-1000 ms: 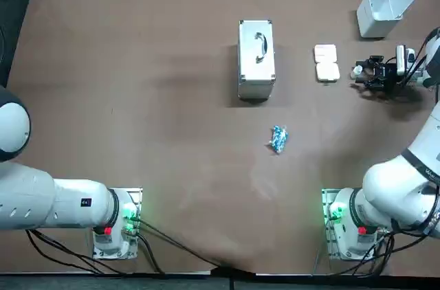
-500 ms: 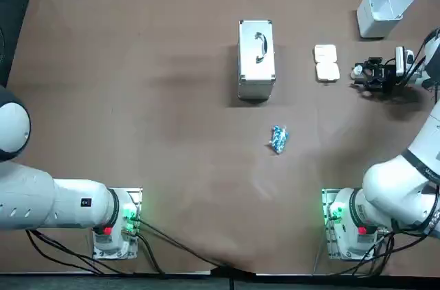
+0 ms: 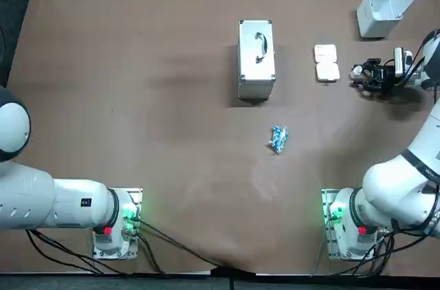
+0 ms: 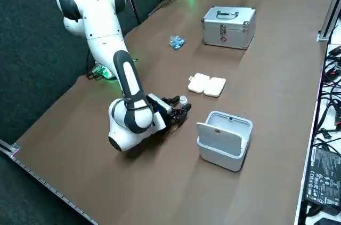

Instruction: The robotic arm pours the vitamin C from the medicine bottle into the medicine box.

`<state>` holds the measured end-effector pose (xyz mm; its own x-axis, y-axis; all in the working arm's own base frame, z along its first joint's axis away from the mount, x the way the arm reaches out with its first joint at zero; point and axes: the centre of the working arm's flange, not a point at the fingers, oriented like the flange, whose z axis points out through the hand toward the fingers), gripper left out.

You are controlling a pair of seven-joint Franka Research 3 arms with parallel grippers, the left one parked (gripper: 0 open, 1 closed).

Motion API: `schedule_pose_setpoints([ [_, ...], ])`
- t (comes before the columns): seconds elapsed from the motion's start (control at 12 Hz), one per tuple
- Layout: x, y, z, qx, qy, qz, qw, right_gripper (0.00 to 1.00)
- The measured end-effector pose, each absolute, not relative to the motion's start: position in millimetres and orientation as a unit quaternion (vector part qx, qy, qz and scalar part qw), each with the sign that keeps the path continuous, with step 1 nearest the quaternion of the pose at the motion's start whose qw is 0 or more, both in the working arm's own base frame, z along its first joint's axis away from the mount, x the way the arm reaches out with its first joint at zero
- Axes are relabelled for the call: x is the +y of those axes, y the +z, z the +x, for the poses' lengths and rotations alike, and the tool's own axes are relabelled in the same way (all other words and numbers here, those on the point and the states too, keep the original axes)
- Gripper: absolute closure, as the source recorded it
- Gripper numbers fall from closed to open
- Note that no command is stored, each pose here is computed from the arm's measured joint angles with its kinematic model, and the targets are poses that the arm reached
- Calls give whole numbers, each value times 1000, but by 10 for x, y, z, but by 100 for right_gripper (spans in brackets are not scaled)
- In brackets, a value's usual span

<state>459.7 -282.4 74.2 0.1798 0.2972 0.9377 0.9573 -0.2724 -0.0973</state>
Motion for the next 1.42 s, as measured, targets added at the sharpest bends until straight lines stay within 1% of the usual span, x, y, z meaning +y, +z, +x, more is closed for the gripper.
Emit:
schedule_pose_setpoints([
  [0.08, -2824, 742, 4598, -469, -436, -668, 379, 27],
  [0.17, -2824, 742, 4599, -470, -436, -668, 379, 28],
  [0.25, -2827, 746, 4606, -470, -436, -668, 378, 37],
  [0.5, -2840, 763, 4632, -473, -436, -667, 376, 44],
  [0.58, -2843, 766, 4637, -473, -436, -667, 375, 44],
  [0.67, -2845, 767, 4641, -474, -436, -667, 375, 48],
  [1.0, -2849, 771, 4650, -475, -436, -667, 374, 55],
  [1.42, -2851, 774, 4655, -475, -437, -666, 374, 57],
])
